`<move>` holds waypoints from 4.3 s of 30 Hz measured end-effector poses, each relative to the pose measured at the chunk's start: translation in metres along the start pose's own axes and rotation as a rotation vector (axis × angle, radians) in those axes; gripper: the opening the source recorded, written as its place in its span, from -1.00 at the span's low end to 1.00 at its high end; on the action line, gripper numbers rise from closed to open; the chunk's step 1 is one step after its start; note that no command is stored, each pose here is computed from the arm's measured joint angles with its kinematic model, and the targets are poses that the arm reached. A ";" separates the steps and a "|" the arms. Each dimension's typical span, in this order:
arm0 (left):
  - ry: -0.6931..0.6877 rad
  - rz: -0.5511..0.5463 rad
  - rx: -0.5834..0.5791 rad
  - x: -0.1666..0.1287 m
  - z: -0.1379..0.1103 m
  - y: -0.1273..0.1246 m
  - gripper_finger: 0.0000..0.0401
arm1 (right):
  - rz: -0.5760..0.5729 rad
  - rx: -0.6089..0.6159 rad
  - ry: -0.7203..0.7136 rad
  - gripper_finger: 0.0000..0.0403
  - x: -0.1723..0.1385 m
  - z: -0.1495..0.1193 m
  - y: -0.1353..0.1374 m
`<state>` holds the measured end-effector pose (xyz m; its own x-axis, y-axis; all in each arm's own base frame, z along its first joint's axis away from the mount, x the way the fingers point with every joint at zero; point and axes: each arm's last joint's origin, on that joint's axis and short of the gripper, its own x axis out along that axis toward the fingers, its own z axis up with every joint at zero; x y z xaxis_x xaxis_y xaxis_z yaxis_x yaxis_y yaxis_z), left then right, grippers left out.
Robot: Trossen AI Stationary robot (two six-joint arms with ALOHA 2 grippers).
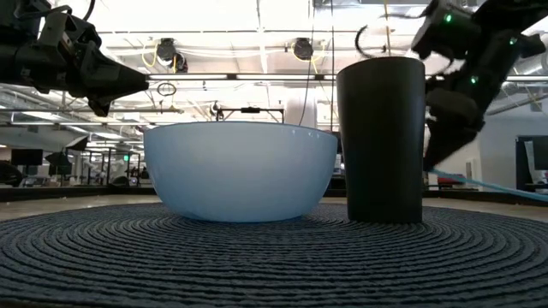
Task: Pick & Place Utensil
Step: Put the blue straw into the black cup on the blue mat
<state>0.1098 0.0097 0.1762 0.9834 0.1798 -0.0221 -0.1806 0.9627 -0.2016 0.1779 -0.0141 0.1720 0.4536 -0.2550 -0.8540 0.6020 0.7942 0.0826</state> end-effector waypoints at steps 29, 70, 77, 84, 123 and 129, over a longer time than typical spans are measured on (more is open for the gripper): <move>-0.008 0.006 -0.004 0.000 0.001 0.000 -0.54 | 0.262 -0.190 -0.642 -1.00 -0.112 0.072 0.014; -0.017 0.005 -0.018 0.000 0.002 0.000 -0.54 | 0.783 -0.357 -1.164 -1.00 -0.180 0.077 0.078; -0.017 0.005 -0.020 0.000 0.002 0.000 -0.54 | 0.867 -0.365 -1.142 -1.00 -0.171 0.075 0.101; -0.008 0.006 -0.035 0.000 0.001 0.000 -0.54 | 0.899 -0.395 -1.105 -1.00 -0.161 0.069 0.118; -0.016 0.014 -0.061 0.000 0.001 0.000 -0.54 | 0.931 -0.477 -1.134 -1.00 -0.084 0.001 0.109; -0.023 0.037 -0.061 0.000 0.002 0.001 -0.54 | 0.922 -0.456 -1.123 -1.00 -0.070 -0.006 0.101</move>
<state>0.1096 0.0109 0.1775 0.9754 0.2203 -0.0082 -0.2148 0.9413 -0.2605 0.2027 0.0873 0.2372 0.9217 0.3019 0.2434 -0.3139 0.9494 0.0115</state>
